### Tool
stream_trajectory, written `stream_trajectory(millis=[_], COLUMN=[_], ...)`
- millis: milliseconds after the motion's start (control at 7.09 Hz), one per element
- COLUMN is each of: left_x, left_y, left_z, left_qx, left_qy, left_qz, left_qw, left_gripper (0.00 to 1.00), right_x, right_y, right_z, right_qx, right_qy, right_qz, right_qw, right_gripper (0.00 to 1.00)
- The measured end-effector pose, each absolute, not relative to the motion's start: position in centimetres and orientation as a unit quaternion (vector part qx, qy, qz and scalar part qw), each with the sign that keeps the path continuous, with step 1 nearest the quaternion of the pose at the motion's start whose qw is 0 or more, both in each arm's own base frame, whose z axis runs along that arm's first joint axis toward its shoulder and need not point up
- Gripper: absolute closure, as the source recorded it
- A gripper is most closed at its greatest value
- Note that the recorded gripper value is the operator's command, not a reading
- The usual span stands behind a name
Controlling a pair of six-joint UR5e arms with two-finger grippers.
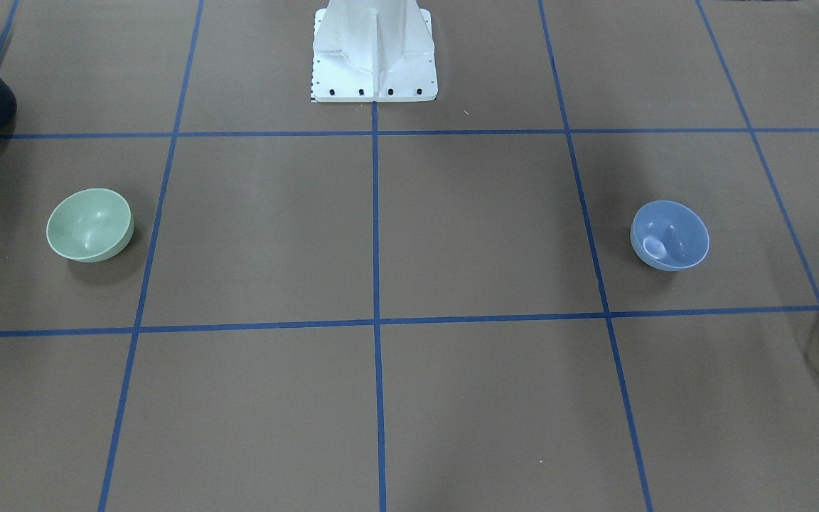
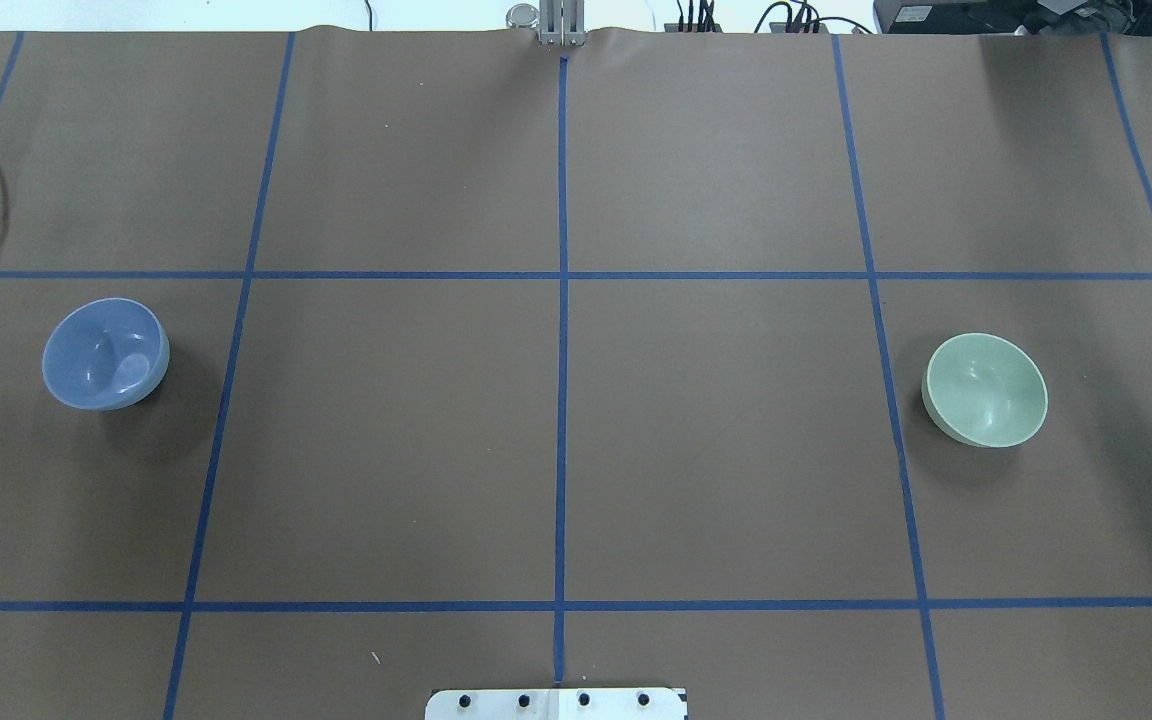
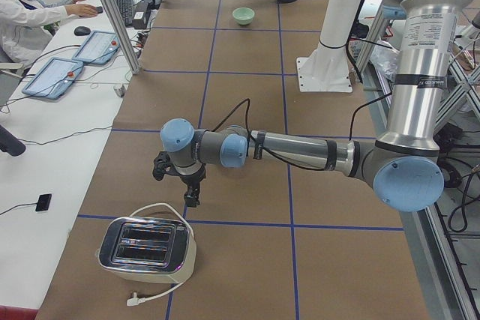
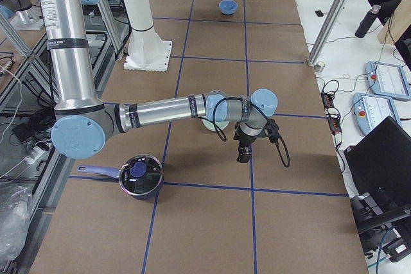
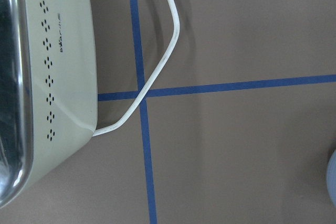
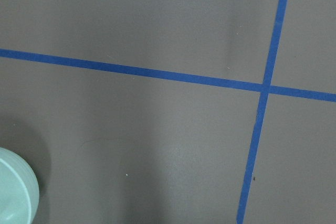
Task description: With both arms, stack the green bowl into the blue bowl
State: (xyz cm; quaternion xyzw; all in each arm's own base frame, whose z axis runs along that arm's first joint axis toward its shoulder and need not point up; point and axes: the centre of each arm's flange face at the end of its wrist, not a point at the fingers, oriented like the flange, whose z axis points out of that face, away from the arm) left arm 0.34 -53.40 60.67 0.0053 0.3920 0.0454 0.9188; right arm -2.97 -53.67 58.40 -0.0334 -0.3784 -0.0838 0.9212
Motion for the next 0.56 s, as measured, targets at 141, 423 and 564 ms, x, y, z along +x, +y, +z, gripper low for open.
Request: stream_trajectory(millis=[141, 423, 564], left_x=[0.37, 0.40, 0.44], left_y=[-53.40, -53.43, -53.46], left_z=[60.67, 60.54, 60.40], left_qx=[0.005, 0.005, 0.005], left_qy=[0.392, 0.392, 0.393], left_qz=[0.046, 0.043, 0.040], left_qw=[0.919, 0.919, 0.919], left_gripper=[0.00, 0.00, 0.00], right_x=[-2.98, -2.98, -2.98], right_y=[-53.67, -53.67, -53.67], right_z=[58.41, 58.41, 58.42], right_qx=[-0.034, -0.034, -0.034], right_qy=[-0.379, -0.379, -0.379], right_qz=[-0.084, -0.084, -0.084], right_qw=[0.921, 0.921, 0.921], right_gripper=[0.00, 0.00, 0.00])
